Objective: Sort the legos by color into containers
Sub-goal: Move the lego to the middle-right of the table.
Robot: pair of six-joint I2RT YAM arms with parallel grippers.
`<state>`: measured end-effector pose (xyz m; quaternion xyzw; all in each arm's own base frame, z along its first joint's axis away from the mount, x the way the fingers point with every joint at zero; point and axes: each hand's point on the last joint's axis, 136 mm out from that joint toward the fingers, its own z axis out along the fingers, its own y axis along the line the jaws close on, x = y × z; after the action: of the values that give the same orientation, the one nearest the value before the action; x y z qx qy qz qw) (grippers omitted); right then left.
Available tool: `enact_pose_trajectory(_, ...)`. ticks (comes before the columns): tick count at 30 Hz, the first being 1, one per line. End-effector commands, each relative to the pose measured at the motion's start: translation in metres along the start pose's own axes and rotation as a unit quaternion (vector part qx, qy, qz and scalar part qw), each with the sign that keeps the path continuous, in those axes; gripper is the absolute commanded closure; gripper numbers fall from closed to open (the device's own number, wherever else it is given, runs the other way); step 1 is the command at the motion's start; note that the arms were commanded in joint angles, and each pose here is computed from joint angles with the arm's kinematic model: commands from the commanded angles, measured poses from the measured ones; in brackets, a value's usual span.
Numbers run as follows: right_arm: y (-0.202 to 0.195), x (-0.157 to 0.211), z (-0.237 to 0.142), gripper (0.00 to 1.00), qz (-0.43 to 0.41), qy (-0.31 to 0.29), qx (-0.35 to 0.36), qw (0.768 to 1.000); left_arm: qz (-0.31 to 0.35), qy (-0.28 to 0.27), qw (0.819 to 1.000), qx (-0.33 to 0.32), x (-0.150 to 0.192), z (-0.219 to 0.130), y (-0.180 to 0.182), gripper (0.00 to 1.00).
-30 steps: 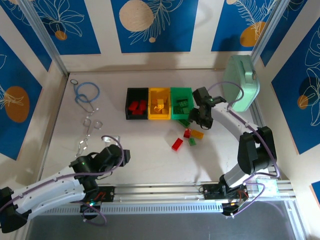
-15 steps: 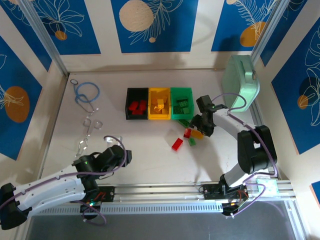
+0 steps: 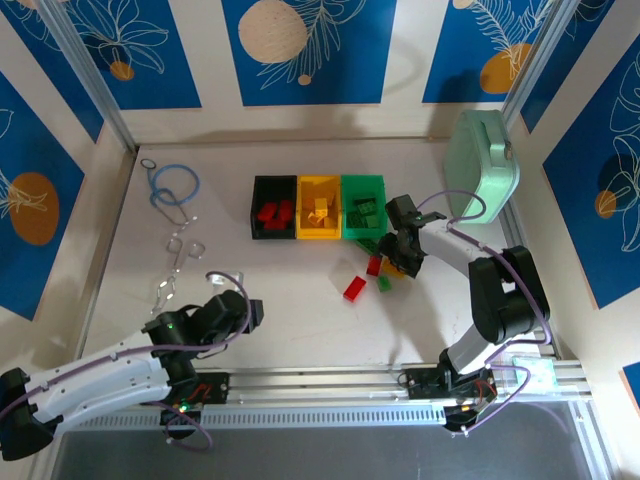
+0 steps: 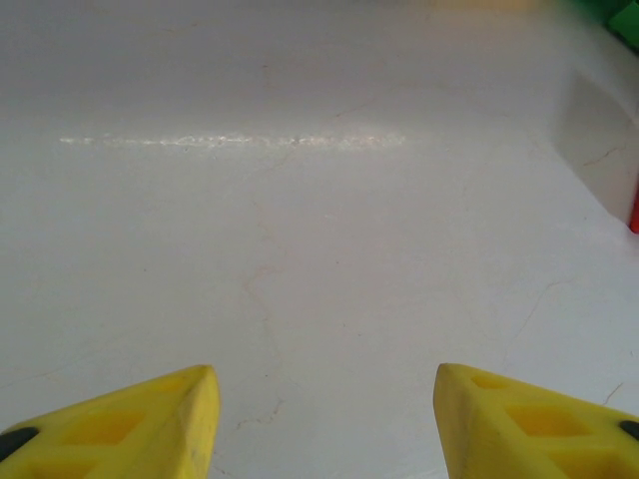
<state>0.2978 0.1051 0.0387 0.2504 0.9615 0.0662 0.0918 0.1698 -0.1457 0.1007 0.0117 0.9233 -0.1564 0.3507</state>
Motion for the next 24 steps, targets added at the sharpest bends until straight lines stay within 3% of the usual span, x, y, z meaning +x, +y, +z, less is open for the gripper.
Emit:
enact_pose_trajectory(1,-0.034,0.025,0.016,0.25,0.012,0.033,0.08,0.996,-0.006,-0.01,1.0,-0.006,-0.001,-0.002,0.004,0.42)
enact_pose_trajectory(15,-0.045,0.038,0.0,0.22,0.046,0.023,0.075,0.996,-0.014,-0.022,1.0,-0.005,-0.002,-0.008,0.011,0.42)
enact_pose_trajectory(24,-0.042,-0.001,-0.051,0.19,0.004,-0.058,0.072,0.996,-0.013,-0.026,1.0,-0.003,-0.005,-0.009,0.009,0.42)
